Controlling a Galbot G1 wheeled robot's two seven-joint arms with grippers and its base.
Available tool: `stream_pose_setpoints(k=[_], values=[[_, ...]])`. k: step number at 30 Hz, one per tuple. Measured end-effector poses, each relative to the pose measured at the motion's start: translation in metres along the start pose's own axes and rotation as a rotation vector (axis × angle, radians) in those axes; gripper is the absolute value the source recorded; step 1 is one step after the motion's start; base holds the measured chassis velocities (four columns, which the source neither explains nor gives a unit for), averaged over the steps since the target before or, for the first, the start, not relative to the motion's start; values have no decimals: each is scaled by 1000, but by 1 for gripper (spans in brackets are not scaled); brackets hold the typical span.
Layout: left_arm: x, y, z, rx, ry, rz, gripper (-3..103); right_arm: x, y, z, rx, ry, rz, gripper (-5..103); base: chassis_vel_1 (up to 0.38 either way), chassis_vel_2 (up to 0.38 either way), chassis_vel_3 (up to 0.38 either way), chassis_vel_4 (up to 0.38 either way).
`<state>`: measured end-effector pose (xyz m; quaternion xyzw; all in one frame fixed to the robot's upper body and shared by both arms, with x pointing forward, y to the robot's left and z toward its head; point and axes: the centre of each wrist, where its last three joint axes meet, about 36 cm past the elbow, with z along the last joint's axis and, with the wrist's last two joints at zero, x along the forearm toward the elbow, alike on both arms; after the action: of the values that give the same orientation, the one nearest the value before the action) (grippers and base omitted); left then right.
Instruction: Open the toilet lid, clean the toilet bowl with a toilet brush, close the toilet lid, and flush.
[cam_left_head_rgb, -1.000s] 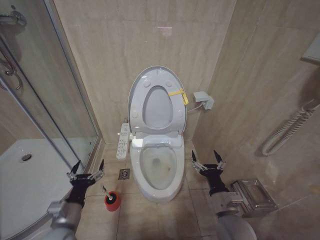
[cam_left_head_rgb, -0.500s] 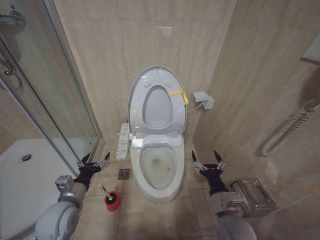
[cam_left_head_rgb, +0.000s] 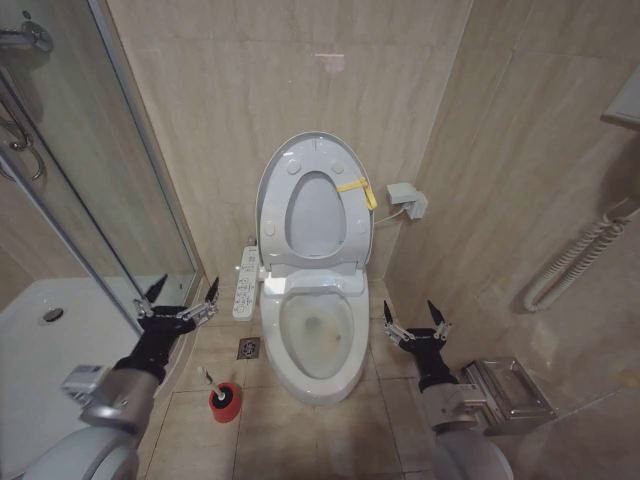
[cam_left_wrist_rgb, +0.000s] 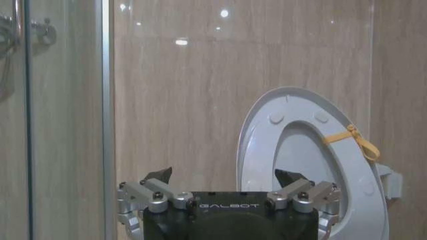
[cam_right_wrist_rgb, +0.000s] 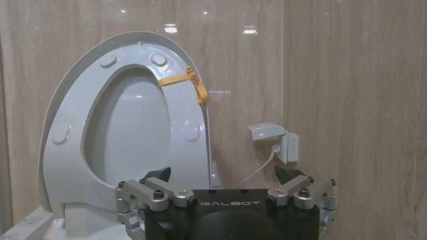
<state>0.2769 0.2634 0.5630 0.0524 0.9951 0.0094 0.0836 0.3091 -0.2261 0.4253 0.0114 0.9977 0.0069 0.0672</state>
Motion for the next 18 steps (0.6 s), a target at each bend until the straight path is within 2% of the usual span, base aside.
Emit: stream_pose_setpoints(k=[9,12,15,16,18], values=[[0,1,3,-4,-3,-6,100,0,0,0,0,0,0,100,0,0,0,0],[-6,5,20,3,11,-22,100,0,0,0,0,0,0,100,0,0,0,0],[-19,16,63,16,37,-60,100,0,0,0,0,0,0,100,0,0,0,0],[-19,16,63,16,37,-60,100,0,0,0,0,0,0,100,0,0,0,0],[-24,20,84,21,50,-77,100,0,0,0,0,0,0,100,0,0,0,0]])
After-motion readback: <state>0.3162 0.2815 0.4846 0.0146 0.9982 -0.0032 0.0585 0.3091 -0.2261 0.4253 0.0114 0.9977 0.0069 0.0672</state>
